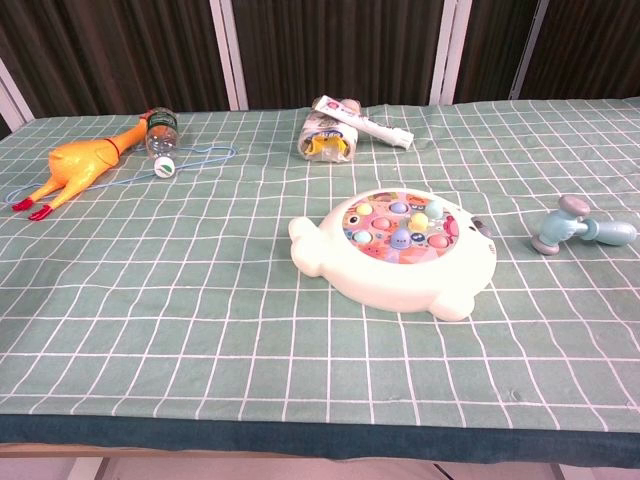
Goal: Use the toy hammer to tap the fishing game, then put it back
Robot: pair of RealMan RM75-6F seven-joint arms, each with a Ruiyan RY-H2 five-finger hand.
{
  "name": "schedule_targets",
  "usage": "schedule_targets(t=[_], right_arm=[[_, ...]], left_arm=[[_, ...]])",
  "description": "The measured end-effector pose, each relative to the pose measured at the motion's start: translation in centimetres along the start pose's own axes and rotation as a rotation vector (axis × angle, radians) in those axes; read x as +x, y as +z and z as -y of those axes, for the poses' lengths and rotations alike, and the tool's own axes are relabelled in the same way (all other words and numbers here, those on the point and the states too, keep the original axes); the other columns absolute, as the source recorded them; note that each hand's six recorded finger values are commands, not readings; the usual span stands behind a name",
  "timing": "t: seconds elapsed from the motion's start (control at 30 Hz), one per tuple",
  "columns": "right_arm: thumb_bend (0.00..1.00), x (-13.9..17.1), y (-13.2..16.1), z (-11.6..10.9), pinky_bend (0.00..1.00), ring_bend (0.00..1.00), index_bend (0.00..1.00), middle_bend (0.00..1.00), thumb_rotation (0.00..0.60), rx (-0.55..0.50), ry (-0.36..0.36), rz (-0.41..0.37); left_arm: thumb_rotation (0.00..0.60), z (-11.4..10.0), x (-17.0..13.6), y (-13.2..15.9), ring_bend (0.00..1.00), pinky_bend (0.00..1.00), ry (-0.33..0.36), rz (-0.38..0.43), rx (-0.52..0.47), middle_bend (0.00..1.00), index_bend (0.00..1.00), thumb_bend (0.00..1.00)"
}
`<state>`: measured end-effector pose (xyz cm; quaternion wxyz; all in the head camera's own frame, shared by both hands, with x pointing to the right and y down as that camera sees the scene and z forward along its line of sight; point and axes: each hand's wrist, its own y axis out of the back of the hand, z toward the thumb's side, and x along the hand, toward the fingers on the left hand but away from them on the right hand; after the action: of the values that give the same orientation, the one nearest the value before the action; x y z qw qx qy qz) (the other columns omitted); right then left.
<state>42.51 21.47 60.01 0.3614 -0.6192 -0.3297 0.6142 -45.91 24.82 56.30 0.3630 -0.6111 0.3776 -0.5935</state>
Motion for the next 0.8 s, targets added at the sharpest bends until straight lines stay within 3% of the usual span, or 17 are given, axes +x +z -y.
schedule_targets(t=[0.13,0.33,0.6,0.8], right_arm=[[0.15,-0.1,0.0,0.1,0.00,0.02,0.29,0.19,0.600,0.007,0.004,0.001],[0.19,-0.9,-0.2,0.6,0.00,0.02,0.41,0.18,0.600,-0.008,0.008,-0.004],[0.23,-4.3,0.6,1.1,0.00,0.02,0.42,0.18,0.600,-0.089,0.031,-0.041],[0.24,-6.7,2.0,1.7,0.00,0.02,0.42,0.18,0.600,-0.091,0.069,-0.070]], left_arm=[[0.600,0.0,0.1,0.0,0.03,0.32,0.000,0.001,-0.004,0.05,0.14,0.55],[0.600,-0.1,0.1,0.0,0.03,0.32,0.001,0.004,-0.015,0.04,0.14,0.55],[0.600,-0.4,-0.2,-0.2,0.03,0.32,0.003,0.005,-0.029,0.05,0.15,0.54],[0.600,-0.7,-0.4,-0.2,0.03,0.32,0.012,0.010,-0.043,0.05,0.16,0.55]])
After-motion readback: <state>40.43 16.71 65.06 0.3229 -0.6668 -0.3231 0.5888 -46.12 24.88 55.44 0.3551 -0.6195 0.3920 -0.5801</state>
